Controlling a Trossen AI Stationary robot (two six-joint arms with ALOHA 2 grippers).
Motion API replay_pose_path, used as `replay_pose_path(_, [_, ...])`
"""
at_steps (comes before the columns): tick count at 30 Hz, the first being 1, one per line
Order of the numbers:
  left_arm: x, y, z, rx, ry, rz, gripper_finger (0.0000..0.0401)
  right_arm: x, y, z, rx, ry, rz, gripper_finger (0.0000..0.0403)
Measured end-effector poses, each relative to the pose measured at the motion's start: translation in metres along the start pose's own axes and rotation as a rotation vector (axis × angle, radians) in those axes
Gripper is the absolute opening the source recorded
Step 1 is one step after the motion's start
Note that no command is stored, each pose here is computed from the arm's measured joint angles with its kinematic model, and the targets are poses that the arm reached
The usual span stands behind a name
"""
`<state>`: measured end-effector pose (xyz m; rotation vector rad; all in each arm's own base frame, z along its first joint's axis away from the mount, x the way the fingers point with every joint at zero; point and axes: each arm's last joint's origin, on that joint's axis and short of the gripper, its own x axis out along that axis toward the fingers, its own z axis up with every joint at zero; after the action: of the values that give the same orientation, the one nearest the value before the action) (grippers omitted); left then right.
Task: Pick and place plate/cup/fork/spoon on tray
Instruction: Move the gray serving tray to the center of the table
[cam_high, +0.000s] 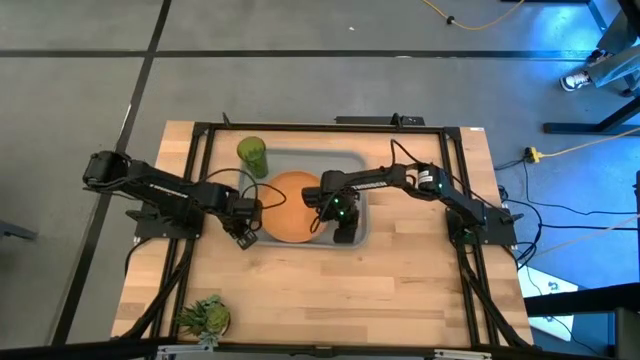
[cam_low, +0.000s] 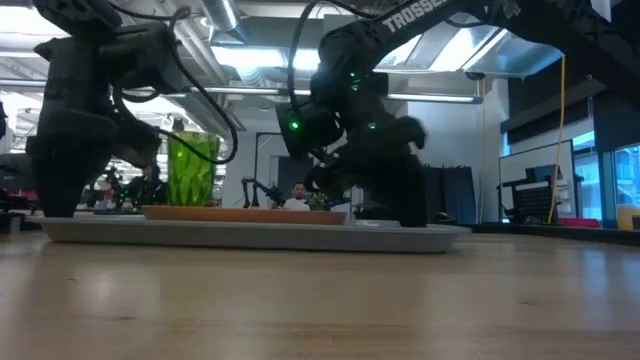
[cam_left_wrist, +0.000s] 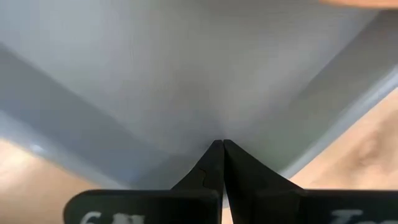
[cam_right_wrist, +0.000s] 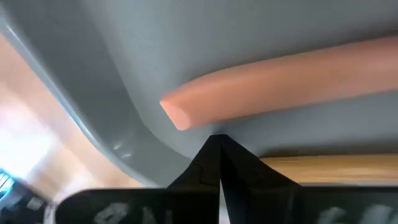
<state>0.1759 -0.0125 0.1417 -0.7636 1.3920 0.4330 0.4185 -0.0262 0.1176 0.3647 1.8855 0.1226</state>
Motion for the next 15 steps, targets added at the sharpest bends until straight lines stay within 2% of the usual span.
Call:
replay_pose_path(4, [0.005, -0.008, -0.003, 0.000, -0.008, -0.012, 0.0000, 0.012, 0.005, -0.010, 0.000, 0.056, 0.019, 0.0004])
replay_pose_path(15, [0.018, -0.026, -0.005, 0.029, 0.005, -0.091, 0.0000, 0.016, 0.009, -0.053, 0.039, -0.046, 0.042, 0.0004])
